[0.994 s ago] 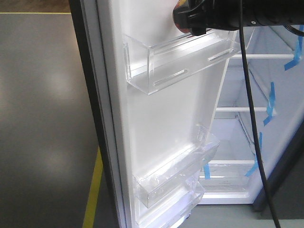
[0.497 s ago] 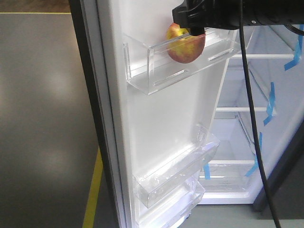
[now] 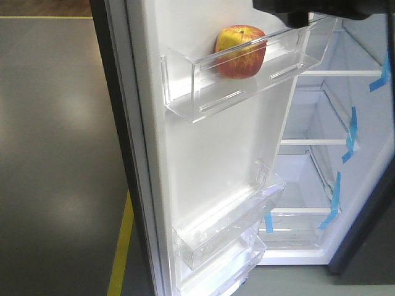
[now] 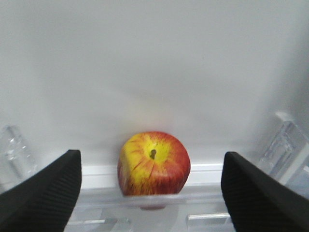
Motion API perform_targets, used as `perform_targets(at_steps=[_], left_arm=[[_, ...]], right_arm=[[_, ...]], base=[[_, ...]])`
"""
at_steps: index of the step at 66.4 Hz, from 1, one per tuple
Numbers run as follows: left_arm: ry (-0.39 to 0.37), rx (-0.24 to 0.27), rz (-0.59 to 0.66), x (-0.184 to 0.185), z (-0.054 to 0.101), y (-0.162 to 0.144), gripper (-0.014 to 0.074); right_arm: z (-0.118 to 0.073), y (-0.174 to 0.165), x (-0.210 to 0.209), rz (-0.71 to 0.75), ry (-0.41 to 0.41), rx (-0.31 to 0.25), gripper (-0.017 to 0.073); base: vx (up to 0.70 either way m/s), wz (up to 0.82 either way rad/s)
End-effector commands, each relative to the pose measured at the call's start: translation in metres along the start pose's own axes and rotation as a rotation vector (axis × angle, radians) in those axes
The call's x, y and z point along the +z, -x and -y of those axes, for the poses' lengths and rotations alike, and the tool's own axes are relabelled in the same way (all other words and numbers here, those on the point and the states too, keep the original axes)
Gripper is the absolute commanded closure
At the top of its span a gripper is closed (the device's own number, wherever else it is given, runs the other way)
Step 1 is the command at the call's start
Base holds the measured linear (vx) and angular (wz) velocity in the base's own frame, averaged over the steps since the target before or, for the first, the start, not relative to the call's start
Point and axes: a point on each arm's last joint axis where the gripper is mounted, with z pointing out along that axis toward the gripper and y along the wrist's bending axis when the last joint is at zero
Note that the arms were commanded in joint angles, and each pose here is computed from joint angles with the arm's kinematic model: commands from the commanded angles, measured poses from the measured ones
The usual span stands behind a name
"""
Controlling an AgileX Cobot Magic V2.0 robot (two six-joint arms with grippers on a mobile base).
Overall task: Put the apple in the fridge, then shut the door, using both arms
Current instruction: 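Lower the apple into the upper door bin and open the right gripper, then withdraw the open right gripper down and away from the door bin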
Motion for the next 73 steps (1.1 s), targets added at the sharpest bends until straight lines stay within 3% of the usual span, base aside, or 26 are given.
perform_targets(at_steps=[1, 20, 65, 73], left_arm=[[-0.009, -0.008, 0.059, -0.001, 0.000, -0.002, 0.0599], [-0.009, -0.008, 0.059, -0.001, 0.000, -0.002, 0.0599], [-0.014, -0.008, 0.104, -0.002, 0.000, 0.002, 0.0599], [-0.014, -0.054, 0.101, -0.002, 0.000, 0.002, 0.0599]], right_arm=[[-0.002, 0.008, -0.037, 0.068, -0.003, 0.016, -0.0019], [-0.009, -0.052, -0.062, -0.017, 0.000, 0.072, -0.0019], [-0.026, -0.179, -0.133, -0.169, 0.020, 0.079, -0.0019], [-0.028, -0.193, -0.141, -0.164, 0.018, 0.075, -0.0019]], base=[[0.00, 0.00], [0.00, 0.00], [0.00, 0.00], [0.00, 0.00]])
